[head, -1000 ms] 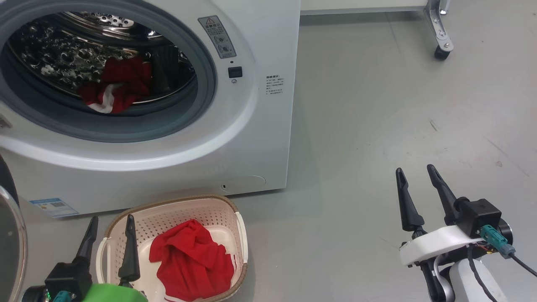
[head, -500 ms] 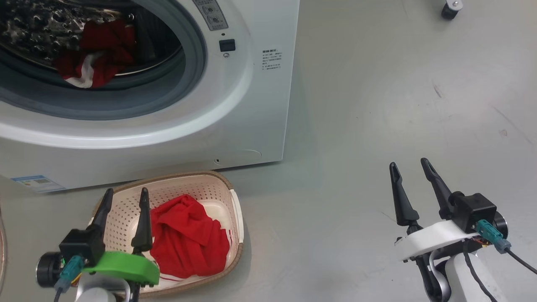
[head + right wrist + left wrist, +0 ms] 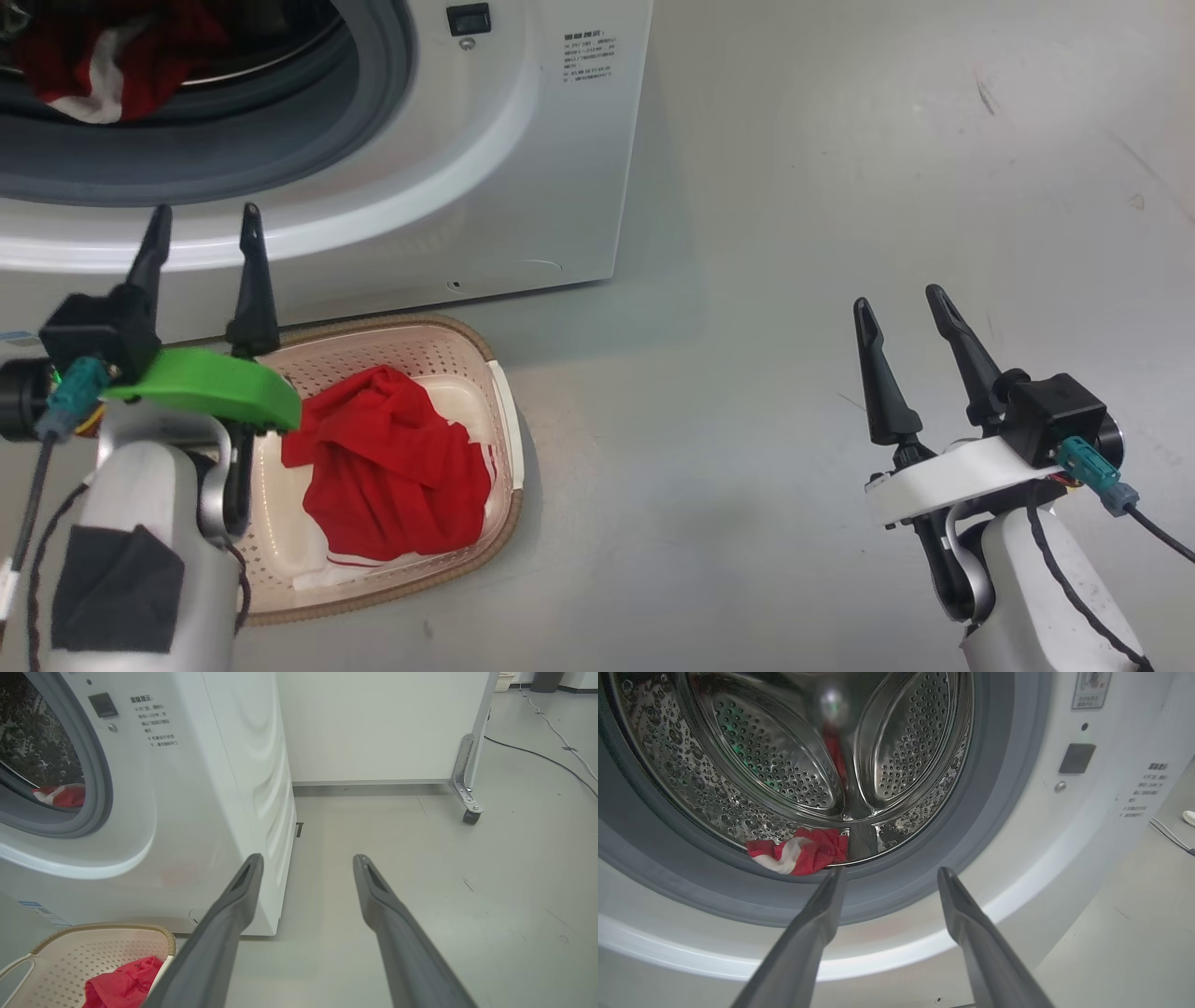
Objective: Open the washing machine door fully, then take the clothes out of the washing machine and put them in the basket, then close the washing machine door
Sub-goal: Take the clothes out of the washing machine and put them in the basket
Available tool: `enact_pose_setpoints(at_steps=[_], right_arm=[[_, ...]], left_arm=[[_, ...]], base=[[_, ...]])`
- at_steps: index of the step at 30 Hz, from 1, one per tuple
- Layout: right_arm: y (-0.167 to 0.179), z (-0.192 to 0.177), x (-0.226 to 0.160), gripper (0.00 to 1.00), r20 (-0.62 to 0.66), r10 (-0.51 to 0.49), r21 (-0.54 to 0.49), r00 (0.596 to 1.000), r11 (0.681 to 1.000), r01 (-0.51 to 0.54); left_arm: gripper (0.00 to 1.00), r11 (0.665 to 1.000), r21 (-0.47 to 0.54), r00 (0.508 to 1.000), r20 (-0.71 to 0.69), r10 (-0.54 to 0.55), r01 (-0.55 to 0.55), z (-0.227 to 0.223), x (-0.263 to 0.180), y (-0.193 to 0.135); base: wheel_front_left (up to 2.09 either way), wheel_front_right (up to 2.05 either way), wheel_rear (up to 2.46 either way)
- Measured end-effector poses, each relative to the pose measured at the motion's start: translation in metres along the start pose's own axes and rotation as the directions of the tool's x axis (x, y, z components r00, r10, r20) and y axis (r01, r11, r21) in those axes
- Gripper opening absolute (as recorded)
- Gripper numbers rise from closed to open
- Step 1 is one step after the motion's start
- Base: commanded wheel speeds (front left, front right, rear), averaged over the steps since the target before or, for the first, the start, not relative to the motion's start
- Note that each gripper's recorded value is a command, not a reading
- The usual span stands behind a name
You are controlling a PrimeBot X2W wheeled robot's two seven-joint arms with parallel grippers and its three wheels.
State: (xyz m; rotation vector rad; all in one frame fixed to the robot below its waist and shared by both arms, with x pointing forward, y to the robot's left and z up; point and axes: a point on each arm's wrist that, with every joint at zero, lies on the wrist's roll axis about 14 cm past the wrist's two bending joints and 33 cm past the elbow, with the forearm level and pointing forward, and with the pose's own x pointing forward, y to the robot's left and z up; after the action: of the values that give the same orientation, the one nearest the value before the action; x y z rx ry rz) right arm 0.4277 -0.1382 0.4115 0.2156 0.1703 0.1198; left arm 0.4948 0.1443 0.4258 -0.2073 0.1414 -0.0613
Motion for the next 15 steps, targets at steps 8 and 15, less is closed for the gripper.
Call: enact_pose_setpoints(at_steps=[8, 15], right_arm=[[-0.006, -0.015, 0.01, 1.0, -0.036, -0.012, 0.015, 0.999, 1.0, 0.012], [-0.014, -0.027, 0.017, 1.0, -0.062, -0.025, 0.018, 0.998, 0.999, 0.026]], left_arm=[[1.0, 0.997, 0.079, 0.999, -0.021, 0.026, -0.024, 0.009, 0.053, 0.017], [1.0, 0.992, 0.112, 0.996, -0.062, 0.059, -0.052, 0.009, 0.098, 0.028]], base=[[0.0, 0.0, 0.0], [0.0, 0.0, 0.0]])
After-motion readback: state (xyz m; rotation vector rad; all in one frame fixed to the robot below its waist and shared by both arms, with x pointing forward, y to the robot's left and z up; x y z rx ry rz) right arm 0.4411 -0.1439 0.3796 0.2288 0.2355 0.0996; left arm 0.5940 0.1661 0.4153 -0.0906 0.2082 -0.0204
